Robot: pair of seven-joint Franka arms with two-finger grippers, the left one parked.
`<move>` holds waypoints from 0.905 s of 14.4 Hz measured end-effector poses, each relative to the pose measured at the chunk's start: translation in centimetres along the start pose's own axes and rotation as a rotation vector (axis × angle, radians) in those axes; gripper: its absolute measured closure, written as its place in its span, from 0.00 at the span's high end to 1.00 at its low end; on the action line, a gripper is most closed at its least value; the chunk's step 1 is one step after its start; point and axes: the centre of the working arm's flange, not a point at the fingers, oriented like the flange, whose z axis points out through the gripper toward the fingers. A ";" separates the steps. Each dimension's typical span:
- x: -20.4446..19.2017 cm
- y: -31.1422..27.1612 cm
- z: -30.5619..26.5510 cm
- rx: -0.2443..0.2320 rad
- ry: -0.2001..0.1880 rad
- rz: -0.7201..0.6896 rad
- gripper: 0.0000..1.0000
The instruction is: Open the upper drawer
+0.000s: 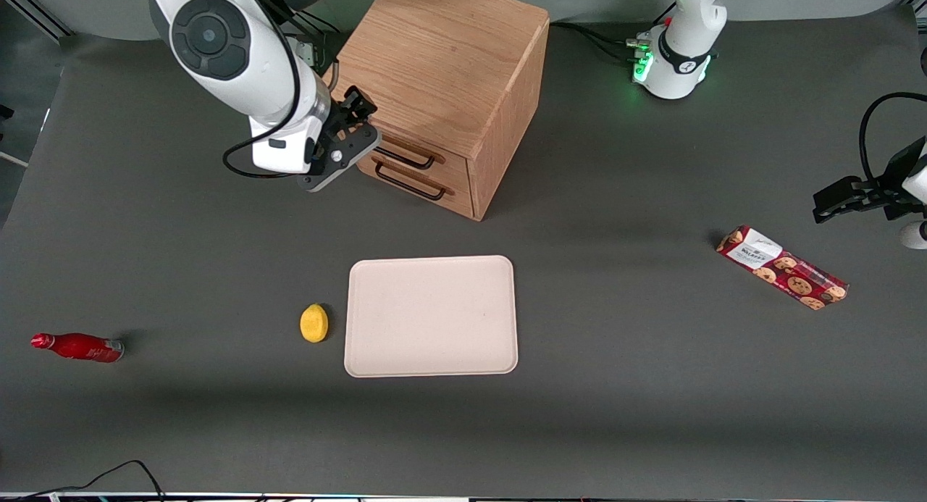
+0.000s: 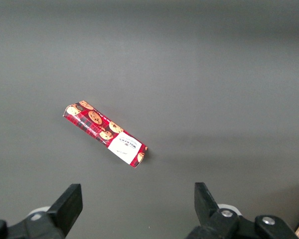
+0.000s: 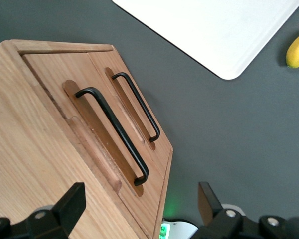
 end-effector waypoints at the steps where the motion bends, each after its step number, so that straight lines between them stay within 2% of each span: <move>1: 0.0 -0.4 0.1 0.000 0.000 -0.013 1.00; 5: 1.0 -1.7 1.5 -0.005 0.013 -0.168 1.00; 7: 1.8 -1.1 2.5 -0.009 0.034 -0.264 1.00; 10: 2.5 -0.5 3.7 -0.010 0.045 -0.325 1.00; 11: 2.6 -0.6 3.9 0.005 0.049 -0.329 1.00; 13: 2.6 -0.6 4.3 0.076 0.057 -0.321 1.00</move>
